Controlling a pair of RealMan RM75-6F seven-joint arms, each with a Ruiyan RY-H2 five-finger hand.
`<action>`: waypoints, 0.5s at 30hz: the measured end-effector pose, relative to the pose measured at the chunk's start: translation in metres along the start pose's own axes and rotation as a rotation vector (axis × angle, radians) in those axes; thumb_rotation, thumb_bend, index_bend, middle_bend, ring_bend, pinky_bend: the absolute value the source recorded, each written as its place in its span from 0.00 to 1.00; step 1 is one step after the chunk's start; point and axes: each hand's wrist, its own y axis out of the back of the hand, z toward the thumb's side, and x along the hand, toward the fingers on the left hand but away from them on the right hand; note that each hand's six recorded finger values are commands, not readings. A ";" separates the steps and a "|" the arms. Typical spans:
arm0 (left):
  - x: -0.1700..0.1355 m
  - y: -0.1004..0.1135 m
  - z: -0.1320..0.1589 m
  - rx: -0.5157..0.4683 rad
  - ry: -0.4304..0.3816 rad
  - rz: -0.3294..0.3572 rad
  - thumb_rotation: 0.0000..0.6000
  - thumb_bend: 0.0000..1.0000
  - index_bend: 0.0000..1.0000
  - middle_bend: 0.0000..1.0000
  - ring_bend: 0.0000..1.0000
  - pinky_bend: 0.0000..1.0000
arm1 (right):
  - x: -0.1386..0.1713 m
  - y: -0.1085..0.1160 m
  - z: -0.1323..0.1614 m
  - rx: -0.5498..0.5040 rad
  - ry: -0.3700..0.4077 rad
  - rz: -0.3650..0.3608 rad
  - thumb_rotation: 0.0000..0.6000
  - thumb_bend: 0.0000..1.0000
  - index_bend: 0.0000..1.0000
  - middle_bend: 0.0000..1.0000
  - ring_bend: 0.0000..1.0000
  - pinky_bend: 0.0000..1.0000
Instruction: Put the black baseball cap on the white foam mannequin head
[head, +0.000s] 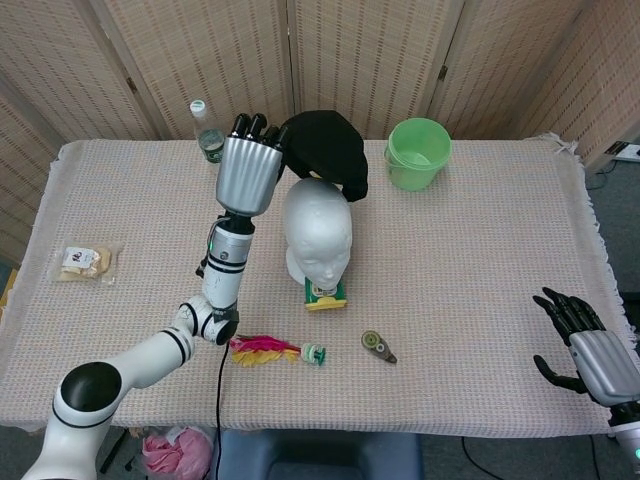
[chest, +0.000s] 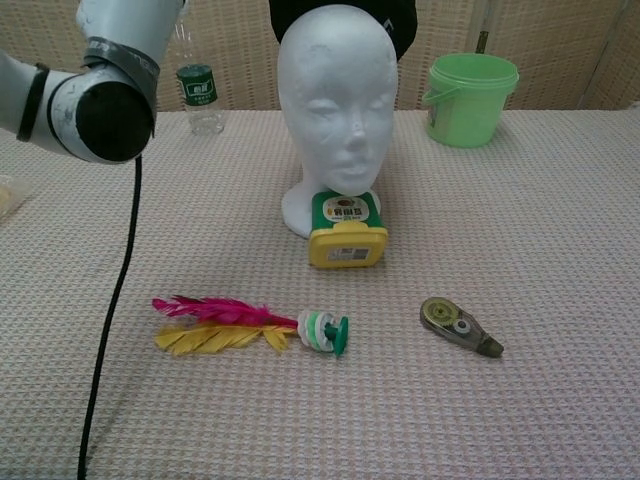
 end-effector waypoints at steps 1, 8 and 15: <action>-0.002 0.003 0.002 0.005 -0.001 -0.001 1.00 0.51 0.60 0.75 0.47 0.48 | 0.001 0.000 0.001 0.000 0.004 0.000 1.00 0.30 0.00 0.00 0.00 0.00; -0.018 0.024 0.003 0.060 0.004 0.001 1.00 0.51 0.61 0.76 0.48 0.49 | 0.009 0.001 0.003 -0.001 0.027 -0.002 1.00 0.30 0.00 0.00 0.00 0.00; -0.037 0.046 0.004 0.095 0.009 0.004 1.00 0.51 0.62 0.77 0.49 0.50 | 0.014 -0.002 0.008 0.003 0.052 0.012 1.00 0.30 0.00 0.00 0.00 0.00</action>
